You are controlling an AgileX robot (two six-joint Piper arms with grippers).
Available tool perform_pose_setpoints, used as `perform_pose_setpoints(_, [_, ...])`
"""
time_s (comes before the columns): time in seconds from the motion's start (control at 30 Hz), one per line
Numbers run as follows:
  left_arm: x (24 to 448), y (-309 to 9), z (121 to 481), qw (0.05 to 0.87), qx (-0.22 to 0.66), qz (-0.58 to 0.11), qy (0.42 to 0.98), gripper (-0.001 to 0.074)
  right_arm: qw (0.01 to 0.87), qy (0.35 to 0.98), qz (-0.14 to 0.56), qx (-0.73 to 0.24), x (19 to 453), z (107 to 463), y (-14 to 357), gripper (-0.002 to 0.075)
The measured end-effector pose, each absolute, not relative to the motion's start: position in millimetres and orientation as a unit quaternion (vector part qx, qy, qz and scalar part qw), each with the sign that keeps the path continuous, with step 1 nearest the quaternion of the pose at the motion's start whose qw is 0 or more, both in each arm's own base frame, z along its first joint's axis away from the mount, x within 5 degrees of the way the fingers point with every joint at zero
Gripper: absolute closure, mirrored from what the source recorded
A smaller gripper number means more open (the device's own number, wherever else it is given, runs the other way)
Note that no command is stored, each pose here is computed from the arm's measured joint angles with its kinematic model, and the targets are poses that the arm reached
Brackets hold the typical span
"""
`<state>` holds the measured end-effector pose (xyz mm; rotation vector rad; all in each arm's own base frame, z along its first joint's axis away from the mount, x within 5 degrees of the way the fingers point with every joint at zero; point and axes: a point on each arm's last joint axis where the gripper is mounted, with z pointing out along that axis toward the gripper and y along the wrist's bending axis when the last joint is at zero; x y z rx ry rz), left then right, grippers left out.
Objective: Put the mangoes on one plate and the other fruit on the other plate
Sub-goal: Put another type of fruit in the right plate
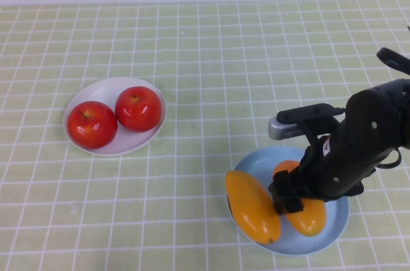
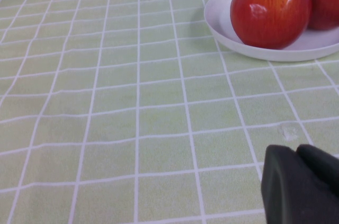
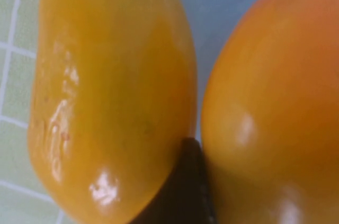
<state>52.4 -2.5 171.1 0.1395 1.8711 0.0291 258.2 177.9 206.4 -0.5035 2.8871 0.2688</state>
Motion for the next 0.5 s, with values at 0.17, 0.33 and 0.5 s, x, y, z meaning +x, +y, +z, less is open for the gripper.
perform_pose_setpoints(0.17, [52.4, -2.5, 171.1, 0.591, 0.06, 0.013, 0.804, 0.0731, 0.1, 0.976, 0.097, -0.168, 254.5, 213.9, 176.6, 0.0107])
perform_pose_setpoints(0.33, [52.4, -2.5, 171.1, 0.591, 0.06, 0.013, 0.804, 0.0731, 0.114, 0.973, 0.107, -0.169, 246.6, 232.7, 172.0, 0.0104])
perform_pose_setpoints(0.5, [52.4, -2.5, 171.1, 0.591, 0.06, 0.013, 0.804, 0.0731, 0.073, 0.978, 0.1, -0.169, 229.9, 247.0, 163.4, 0.0229])
